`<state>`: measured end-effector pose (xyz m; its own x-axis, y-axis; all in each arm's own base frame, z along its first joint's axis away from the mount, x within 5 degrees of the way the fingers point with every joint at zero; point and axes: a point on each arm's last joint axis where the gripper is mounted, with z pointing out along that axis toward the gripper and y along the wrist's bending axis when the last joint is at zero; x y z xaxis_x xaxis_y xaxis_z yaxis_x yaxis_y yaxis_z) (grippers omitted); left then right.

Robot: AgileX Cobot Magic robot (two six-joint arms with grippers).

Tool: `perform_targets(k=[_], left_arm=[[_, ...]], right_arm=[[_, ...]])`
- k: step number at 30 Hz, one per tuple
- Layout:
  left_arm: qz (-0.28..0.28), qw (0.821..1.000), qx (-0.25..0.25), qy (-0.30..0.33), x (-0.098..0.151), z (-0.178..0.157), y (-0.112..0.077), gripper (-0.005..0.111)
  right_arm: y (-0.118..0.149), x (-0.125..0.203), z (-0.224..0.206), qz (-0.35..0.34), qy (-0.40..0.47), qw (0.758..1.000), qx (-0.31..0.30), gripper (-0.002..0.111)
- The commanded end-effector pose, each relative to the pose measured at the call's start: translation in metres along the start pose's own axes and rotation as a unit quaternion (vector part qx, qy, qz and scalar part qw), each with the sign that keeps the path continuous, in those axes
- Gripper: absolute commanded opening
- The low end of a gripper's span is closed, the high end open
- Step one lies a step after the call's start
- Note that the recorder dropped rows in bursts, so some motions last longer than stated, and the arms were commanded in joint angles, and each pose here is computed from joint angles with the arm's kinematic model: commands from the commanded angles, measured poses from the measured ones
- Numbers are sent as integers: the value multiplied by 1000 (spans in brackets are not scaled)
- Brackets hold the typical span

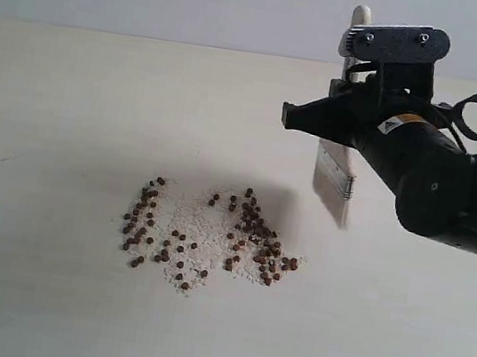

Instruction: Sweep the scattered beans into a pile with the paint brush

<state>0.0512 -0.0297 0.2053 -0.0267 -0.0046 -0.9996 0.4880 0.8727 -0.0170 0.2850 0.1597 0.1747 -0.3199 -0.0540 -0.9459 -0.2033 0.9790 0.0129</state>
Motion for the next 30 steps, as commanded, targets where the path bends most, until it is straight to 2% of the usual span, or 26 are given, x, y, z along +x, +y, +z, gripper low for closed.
perform_targets(k=[1,8,12,15,20,26,30], left_arm=[[1,1000,3,1,1,0,0,0],[2,1000,3,1,1,0,0,0],[2,1000,3,1,1,0,0,0],[2,1000,3,1,1,0,0,0],[2,1000,3,1,1,0,0,0],[2,1000,3,1,1,0,0,0],[2,1000,3,1,1,0,0,0]], right_arm=[[-8,10,-3,-8,55,998,39,0],[-13,40,-11,9,103,994,41,0],[-9,44,-12,27,119,992,15,0],[1,44,-14,47,109,993,-5,0],[22,51,-17,43,90,995,-22,0],[35,61,-15,84,56,995,-20,0],[42,55,-13,108,34,993,-28,0]])
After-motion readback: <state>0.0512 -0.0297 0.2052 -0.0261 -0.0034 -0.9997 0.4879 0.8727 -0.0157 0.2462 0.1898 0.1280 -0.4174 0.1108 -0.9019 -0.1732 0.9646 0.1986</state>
